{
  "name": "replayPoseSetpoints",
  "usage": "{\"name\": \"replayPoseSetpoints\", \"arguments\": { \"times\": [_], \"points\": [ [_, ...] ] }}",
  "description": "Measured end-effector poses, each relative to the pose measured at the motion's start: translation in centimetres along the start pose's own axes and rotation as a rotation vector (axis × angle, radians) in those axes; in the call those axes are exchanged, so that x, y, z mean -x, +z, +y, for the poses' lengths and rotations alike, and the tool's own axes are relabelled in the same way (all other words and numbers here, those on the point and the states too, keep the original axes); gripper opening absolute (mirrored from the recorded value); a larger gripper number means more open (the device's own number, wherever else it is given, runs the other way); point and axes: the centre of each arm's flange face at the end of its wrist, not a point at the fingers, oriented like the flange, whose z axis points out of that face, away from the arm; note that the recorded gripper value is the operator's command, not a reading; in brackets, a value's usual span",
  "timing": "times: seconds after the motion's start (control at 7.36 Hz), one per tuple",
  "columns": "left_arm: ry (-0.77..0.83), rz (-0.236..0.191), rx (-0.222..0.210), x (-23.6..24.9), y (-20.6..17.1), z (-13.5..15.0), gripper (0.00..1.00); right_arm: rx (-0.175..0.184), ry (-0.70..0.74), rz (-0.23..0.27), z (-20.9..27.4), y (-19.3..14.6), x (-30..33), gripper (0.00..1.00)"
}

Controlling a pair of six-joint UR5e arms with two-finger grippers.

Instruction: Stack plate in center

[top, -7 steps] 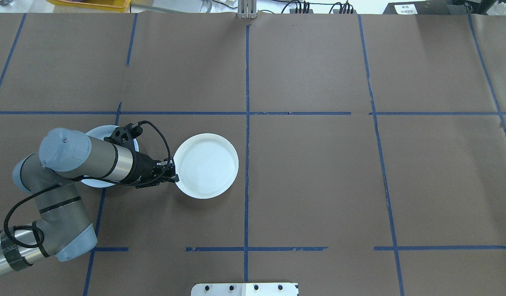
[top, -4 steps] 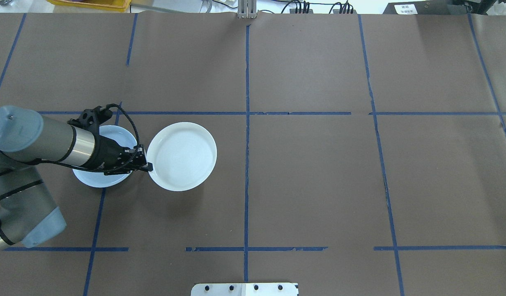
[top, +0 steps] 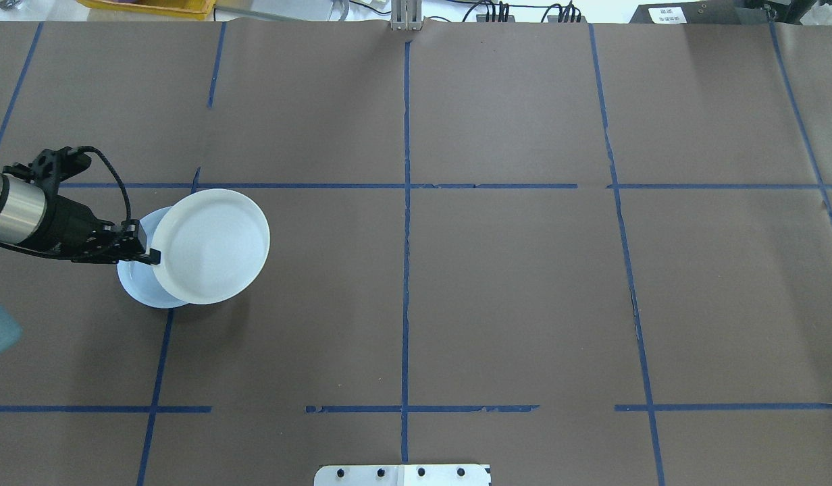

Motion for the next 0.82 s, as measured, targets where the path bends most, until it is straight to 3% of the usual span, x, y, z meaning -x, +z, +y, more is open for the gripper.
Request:
{"name": "replayPoseSetpoints", "arguments": {
  "times": [0.27,0.82],
  "points": [
    [-0.033,-0.039,0.028,5.0,-0.3,-2.1,0.0,0.0,0.0,0.0,0.0,0.0,0.0,1.0],
    [-0.074,-0.07,0.047,7.6,1.0,-3.4,0.0,0.0,0.001,0.001,0.0,0.0,0.0,1.0]
  ]
}}
